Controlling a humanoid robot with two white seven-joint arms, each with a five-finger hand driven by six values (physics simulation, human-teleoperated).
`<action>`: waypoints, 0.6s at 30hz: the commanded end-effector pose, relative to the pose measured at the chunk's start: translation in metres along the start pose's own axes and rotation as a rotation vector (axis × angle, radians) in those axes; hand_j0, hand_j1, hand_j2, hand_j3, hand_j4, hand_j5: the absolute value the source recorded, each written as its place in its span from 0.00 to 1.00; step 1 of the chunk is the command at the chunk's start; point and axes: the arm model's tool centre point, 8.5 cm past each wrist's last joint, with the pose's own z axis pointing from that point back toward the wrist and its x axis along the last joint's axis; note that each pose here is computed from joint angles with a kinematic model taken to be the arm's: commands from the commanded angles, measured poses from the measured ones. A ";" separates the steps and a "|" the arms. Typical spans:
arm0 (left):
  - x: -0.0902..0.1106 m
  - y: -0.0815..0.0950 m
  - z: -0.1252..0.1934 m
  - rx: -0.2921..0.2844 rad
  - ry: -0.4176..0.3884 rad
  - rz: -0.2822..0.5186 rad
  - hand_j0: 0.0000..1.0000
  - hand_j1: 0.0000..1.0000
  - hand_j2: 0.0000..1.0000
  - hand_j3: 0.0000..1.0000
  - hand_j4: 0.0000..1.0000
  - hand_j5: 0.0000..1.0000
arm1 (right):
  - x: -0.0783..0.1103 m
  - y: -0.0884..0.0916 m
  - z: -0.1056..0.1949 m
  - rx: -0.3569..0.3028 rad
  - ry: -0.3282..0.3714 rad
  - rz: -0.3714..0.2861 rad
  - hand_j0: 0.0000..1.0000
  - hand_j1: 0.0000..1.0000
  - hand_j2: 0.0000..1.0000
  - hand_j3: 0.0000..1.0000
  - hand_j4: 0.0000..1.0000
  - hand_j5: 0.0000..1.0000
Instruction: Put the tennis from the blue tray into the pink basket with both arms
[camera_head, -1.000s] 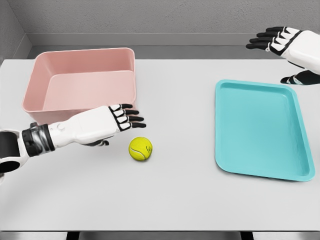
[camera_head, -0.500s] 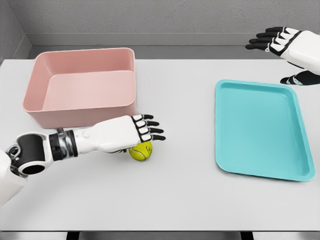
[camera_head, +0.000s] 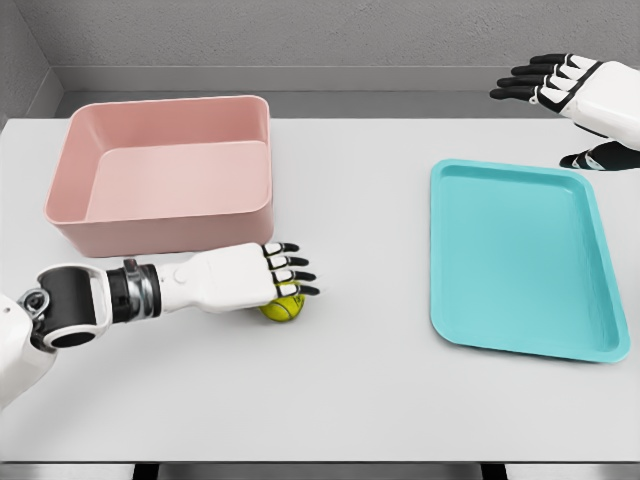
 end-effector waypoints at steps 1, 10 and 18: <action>0.000 -0.002 0.000 -0.022 0.001 -0.009 1.00 1.00 1.00 1.00 1.00 1.00 | 0.000 -0.001 0.000 -0.003 0.000 -0.005 1.00 1.00 1.00 1.00 1.00 1.00; 0.005 -0.008 -0.005 -0.054 -0.009 -0.007 1.00 1.00 1.00 1.00 1.00 1.00 | 0.000 0.000 0.000 -0.002 0.000 -0.006 1.00 1.00 1.00 1.00 1.00 1.00; 0.009 -0.010 -0.007 -0.066 -0.024 -0.005 0.61 0.61 0.61 0.61 0.61 0.61 | 0.000 0.001 0.000 -0.001 0.000 -0.007 1.00 1.00 1.00 1.00 1.00 1.00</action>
